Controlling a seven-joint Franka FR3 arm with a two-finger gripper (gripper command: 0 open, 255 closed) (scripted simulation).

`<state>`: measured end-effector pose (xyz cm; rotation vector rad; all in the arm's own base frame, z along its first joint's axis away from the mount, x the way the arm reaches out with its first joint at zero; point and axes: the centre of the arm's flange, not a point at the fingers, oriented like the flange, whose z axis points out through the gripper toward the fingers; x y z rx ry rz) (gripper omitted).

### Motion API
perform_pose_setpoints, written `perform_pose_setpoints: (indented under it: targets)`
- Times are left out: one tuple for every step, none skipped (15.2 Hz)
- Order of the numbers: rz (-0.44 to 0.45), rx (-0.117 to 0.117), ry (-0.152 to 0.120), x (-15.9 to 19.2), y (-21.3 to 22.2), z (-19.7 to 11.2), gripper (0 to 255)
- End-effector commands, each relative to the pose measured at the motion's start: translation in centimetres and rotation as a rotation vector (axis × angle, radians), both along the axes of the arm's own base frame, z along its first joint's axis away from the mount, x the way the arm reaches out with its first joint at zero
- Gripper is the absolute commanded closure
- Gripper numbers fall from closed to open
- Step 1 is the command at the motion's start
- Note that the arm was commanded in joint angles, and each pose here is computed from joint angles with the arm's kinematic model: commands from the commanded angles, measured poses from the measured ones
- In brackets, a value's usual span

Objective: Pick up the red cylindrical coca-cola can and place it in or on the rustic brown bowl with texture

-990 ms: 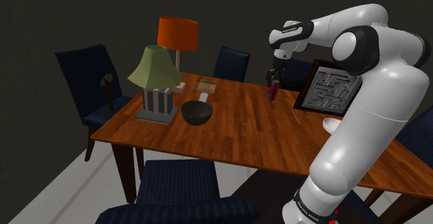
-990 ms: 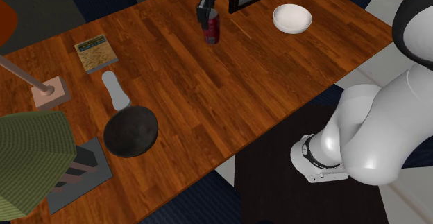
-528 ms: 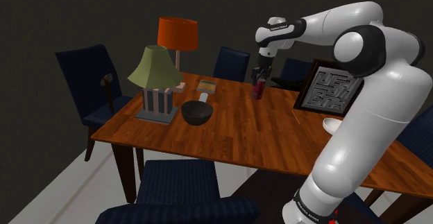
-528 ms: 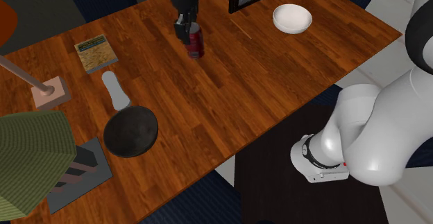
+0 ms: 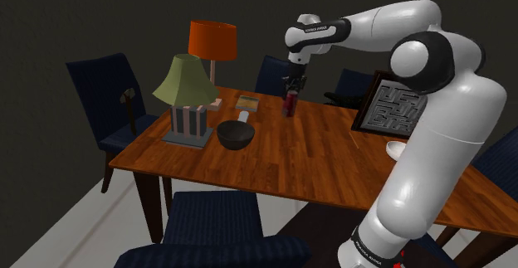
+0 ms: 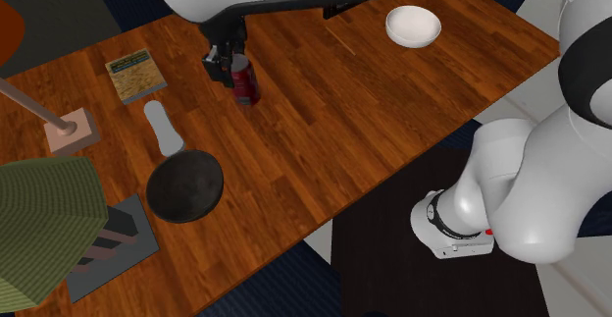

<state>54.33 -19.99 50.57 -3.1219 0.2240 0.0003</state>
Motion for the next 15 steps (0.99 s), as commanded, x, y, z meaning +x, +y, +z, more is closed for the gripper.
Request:
perform_pose_setpoints:
  targets:
    - [-0.001, 0.0, 0.0, 1.3, 2.4, 0.3, 255]
    - [-0.001, 0.0, 0.0, 2.0, 3.5, 0.4, 255]
    - [-0.001, 0.0, 0.0, 2.7, 4.6, 0.5, 255]
    - [-0.001, 0.0, 0.0, 3.4, 5.7, 0.6, 255]
    - [-0.001, 0.0, 0.0, 4.2, 6.8, 0.7, 255]
    - [-0.001, 0.0, 0.0, 4.9, 7.9, 0.8, 255]
    - [-0.001, 0.0, 0.0, 5.6, 9.0, 0.8, 255]
    - [-0.001, 0.0, 0.0, 6.3, 10.1, 0.9, 255]
    - [-0.001, 0.0, 0.0, 7.0, 11.2, 1.0, 255]
    - [-0.001, 0.0, 0.0, 7.8, 12.3, 1.1, 255]
    - [-0.001, 0.0, 0.0, 8.5, 13.4, 1.2, 255]
    - [-0.001, 0.0, 0.0, 9.2, 14.5, 1.3, 255]
    - [-0.001, 0.0, 0.0, 9.9, 15.6, 1.4, 255]
    - [-0.001, 0.0, 0.0, 10.6, 16.7, 1.5, 255]
    - [-0.001, 0.0, 0.0, 11.3, 17.8, 1.6, 255]
